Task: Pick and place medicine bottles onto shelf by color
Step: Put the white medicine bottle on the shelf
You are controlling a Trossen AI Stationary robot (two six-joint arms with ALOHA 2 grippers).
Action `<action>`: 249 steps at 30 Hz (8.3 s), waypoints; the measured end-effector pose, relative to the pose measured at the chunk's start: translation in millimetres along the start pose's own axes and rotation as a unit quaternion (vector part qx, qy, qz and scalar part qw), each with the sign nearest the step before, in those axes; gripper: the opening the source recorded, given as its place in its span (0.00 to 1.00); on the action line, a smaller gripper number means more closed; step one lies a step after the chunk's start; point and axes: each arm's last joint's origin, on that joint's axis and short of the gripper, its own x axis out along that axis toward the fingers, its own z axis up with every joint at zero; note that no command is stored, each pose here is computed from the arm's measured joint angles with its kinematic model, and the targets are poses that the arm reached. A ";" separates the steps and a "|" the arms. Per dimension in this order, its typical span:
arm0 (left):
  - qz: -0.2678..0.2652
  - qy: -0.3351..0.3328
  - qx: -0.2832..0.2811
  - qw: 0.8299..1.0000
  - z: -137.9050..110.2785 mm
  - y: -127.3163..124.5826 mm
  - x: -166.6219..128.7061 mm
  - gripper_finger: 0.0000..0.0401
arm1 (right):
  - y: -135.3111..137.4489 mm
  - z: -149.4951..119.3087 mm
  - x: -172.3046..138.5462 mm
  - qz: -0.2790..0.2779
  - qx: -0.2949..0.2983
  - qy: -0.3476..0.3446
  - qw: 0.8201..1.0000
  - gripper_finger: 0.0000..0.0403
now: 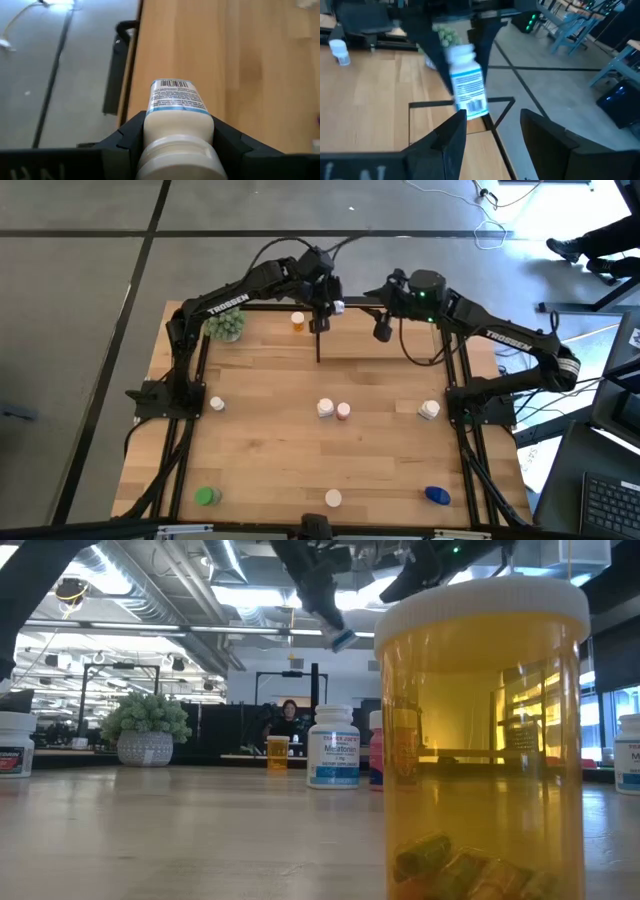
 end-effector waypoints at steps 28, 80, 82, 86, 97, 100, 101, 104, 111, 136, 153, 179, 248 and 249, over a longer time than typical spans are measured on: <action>-0.004 0.170 -0.071 0.983 -29.2 -11.8 -30.6 0.37 | -0.3 4.7 -25.2 -0.002 0.007 -0.009 1.000 0.47; -0.106 0.122 0.011 0.987 -15.5 -87.1 104.2 0.37 | 1.6 -10.5 -28.1 -0.033 0.089 0.079 0.992 0.47; -0.106 0.123 0.010 0.987 -16.6 -87.6 108.4 0.37 | 1.9 -11.3 -28.2 -0.032 0.089 0.084 0.992 0.47; -0.097 0.121 0.009 0.988 -17.3 -85.5 112.7 0.37 | 3.0 -14.1 -29.0 -0.028 0.088 0.099 0.991 0.47; -0.091 0.149 -0.008 0.985 -29.9 -78.5 130.5 0.37 | 10.8 -23.5 -59.4 0.038 0.095 0.149 0.984 0.47; -0.088 0.148 -0.013 0.985 -30.5 -76.5 132.4 0.37 | 14.1 -24.4 -68.0 0.080 0.104 0.148 0.980 0.47; -0.089 0.149 -0.014 0.985 -31.0 -76.5 133.5 0.37 | 15.2 -24.7 -70.6 0.095 0.106 0.147 0.979 0.47; -0.090 0.156 -0.014 0.983 -33.7 -76.7 136.2 0.37 | 18.7 -25.3 -75.1 0.145 0.115 0.143 0.972 0.47; -0.083 0.156 -0.030 0.984 -35.6 -74.7 142.2 0.37 | 24.1 -26.7 -77.7 0.226 0.130 0.140 0.955 0.47; -0.076 0.165 -0.071 0.981 -43.2 -59.6 147.0 0.37 | 24.7 -26.6 -77.7 0.237 0.133 0.138 0.952 0.47; -0.076 0.177 -0.083 0.978 -45.1 -60.2 146.0 0.38 | 24.7 -26.6 -77.6 0.237 0.134 0.138 0.952 0.47; -0.072 0.177 -0.081 0.978 -44.3 -61.1 145.1 0.51 | 24.7 -26.7 -77.5 0.237 0.134 0.139 0.952 0.47; 0.023 0.069 -0.043 0.996 3.1 -67.9 76.1 0.51 | 24.8 -26.3 -77.7 0.237 0.133 0.138 0.952 0.47; 0.006 0.063 -0.046 0.997 4.0 -69.3 75.5 0.49 | 24.8 -26.3 -77.7 0.237 0.133 0.138 0.952 0.47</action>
